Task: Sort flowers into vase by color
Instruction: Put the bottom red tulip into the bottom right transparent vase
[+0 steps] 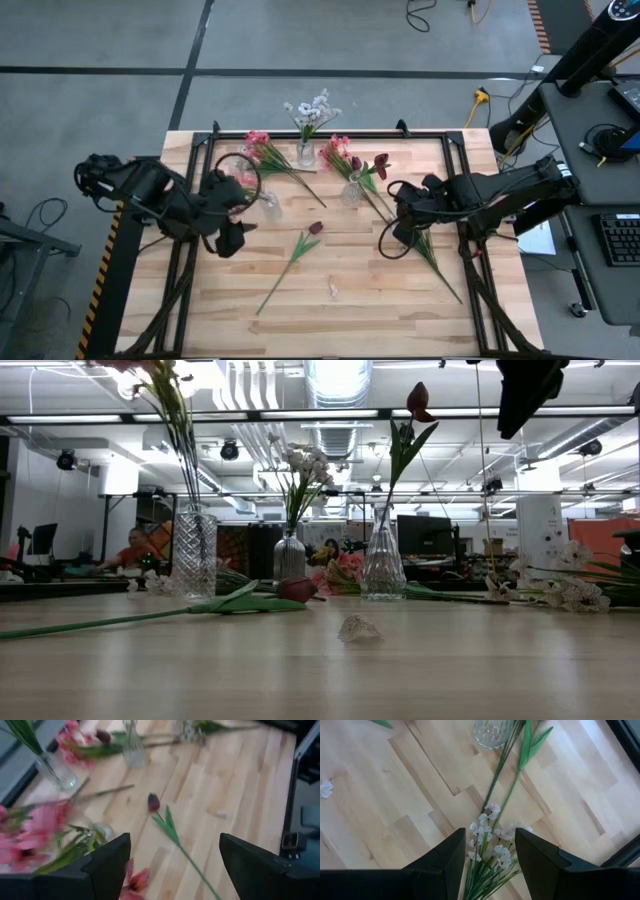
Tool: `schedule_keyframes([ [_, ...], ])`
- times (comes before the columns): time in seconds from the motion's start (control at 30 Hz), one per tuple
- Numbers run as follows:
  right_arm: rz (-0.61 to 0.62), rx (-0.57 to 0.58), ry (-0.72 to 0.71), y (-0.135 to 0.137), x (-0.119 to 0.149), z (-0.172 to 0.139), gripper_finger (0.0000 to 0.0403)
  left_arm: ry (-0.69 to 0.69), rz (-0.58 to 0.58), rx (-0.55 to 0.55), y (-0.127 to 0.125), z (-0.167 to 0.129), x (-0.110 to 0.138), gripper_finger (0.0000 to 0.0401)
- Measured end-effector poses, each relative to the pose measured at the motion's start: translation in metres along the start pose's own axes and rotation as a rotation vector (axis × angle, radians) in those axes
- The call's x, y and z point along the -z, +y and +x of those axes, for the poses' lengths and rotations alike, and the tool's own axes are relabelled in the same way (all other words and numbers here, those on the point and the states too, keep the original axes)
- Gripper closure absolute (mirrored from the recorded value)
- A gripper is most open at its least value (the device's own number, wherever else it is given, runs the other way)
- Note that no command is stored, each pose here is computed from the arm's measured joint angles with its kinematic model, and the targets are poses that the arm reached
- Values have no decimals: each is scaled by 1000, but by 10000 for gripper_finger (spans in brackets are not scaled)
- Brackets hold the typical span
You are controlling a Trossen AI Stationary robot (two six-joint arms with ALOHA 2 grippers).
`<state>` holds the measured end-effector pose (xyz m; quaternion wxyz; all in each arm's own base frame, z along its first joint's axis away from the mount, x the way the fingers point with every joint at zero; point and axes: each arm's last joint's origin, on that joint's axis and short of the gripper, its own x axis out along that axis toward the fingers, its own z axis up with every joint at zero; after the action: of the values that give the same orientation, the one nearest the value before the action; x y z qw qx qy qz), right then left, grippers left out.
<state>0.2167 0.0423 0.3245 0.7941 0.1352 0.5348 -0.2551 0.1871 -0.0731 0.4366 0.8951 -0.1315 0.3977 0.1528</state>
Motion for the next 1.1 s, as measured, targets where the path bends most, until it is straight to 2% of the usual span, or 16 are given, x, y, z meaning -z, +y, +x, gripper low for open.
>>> schedule_keyframes([
  [0.17,1,7,-6,0,0,0,238,-63,-12,58,1,-19,-10,115],
  [0.4,2,8,-7,-1,-1,0,238,-135,34,160,-8,-47,-22,115],
  [0.5,7,8,-6,-1,0,0,238,-72,66,239,-18,-53,-19,115],
  [0.6,9,9,-5,-1,0,0,238,102,95,303,-36,-50,-3,115],
  [0.67,9,10,-4,-1,0,0,238,201,99,263,-50,-44,13,115],
  [0.8,8,11,-3,-1,0,0,238,297,82,222,-83,-26,45,115],
  [0.9,3,11,0,-1,0,0,238,389,24,110,-100,-11,76,117],
  [1.0,-7,9,2,-1,0,0,238,413,-14,62,-108,-5,103,125],
  [1.1,-10,7,2,0,1,0,238,342,3,86,-117,2,123,140],
])
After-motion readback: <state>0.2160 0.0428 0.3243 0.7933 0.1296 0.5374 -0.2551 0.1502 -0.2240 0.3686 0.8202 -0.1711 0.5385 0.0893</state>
